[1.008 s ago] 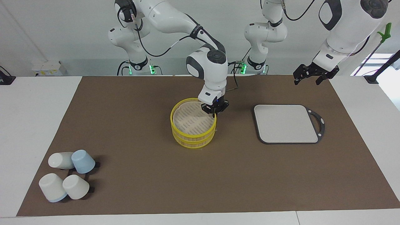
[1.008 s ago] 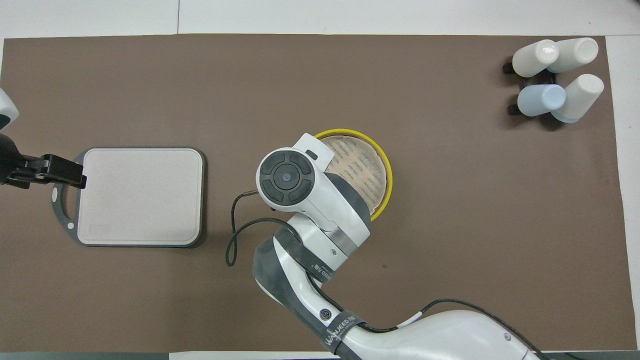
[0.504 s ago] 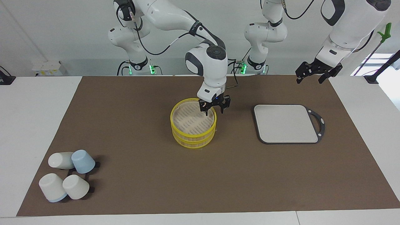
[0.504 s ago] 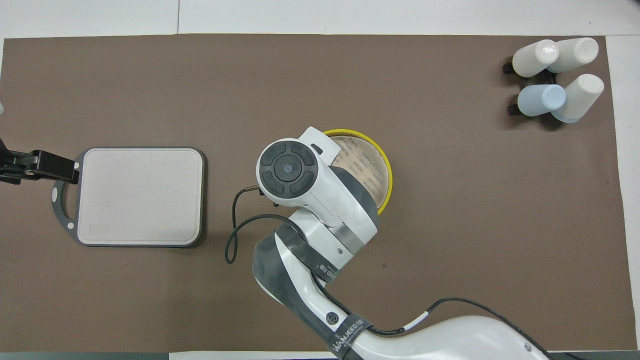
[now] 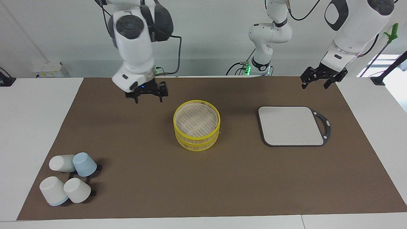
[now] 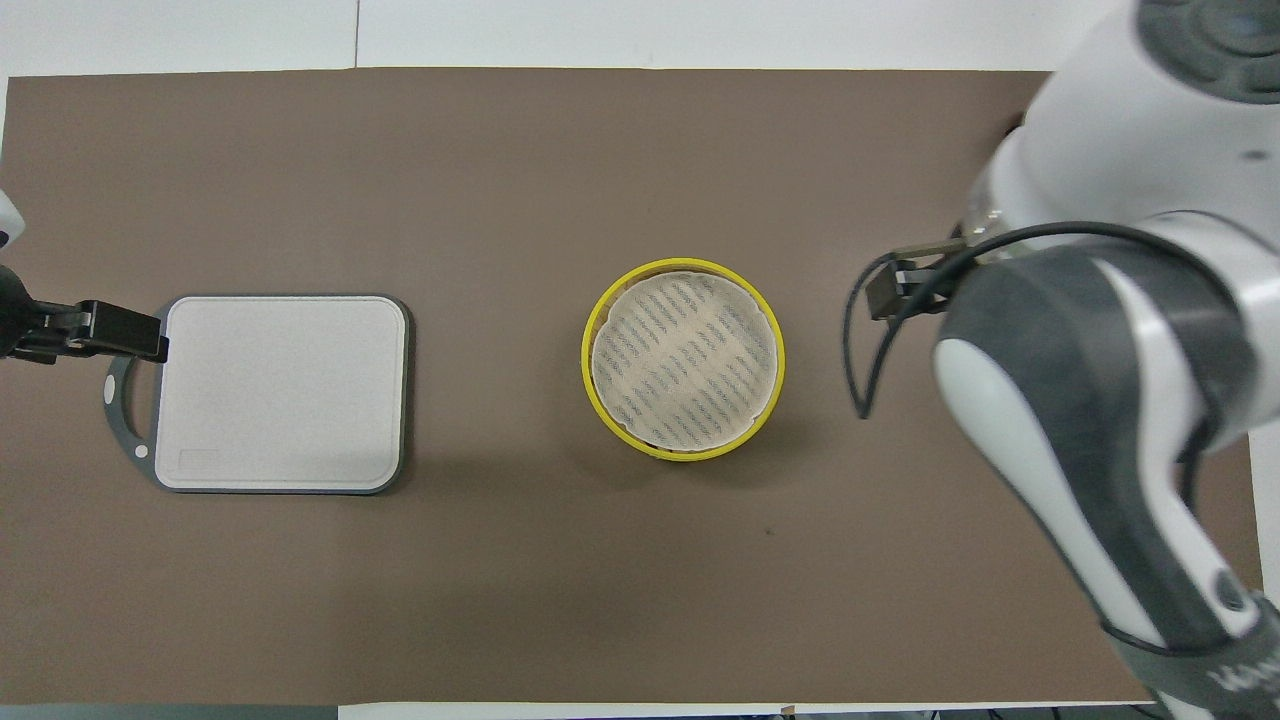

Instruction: Place bun in steamer

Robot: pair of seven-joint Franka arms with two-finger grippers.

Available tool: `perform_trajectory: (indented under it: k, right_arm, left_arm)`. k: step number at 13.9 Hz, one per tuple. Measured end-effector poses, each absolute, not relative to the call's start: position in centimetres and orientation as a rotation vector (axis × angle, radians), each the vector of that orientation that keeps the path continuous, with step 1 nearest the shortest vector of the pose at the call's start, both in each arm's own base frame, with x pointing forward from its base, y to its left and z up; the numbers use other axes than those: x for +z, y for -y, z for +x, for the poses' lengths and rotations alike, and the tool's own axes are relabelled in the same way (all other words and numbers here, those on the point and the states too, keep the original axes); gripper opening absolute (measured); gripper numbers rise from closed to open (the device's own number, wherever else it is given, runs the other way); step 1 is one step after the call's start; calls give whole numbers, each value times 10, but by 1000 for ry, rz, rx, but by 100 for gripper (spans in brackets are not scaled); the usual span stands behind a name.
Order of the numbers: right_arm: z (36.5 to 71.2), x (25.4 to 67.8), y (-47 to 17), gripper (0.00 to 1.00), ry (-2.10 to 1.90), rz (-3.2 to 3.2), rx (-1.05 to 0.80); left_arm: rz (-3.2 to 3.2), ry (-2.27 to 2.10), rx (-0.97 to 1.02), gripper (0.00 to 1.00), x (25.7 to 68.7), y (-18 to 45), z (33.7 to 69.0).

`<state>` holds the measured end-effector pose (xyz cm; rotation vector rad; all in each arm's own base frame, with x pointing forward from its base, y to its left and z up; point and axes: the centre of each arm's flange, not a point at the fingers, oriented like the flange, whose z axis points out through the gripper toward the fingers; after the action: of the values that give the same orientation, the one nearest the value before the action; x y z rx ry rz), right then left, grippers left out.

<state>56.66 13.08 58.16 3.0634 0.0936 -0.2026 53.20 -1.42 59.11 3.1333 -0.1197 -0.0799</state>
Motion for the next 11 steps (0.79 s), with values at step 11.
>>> perform_trajectory:
  k: [11]
  right_arm:
    - [536,601,-84,100,-148,3071,-196]
  left_arm:
    - [3132,125,-74,100,591,15,530]
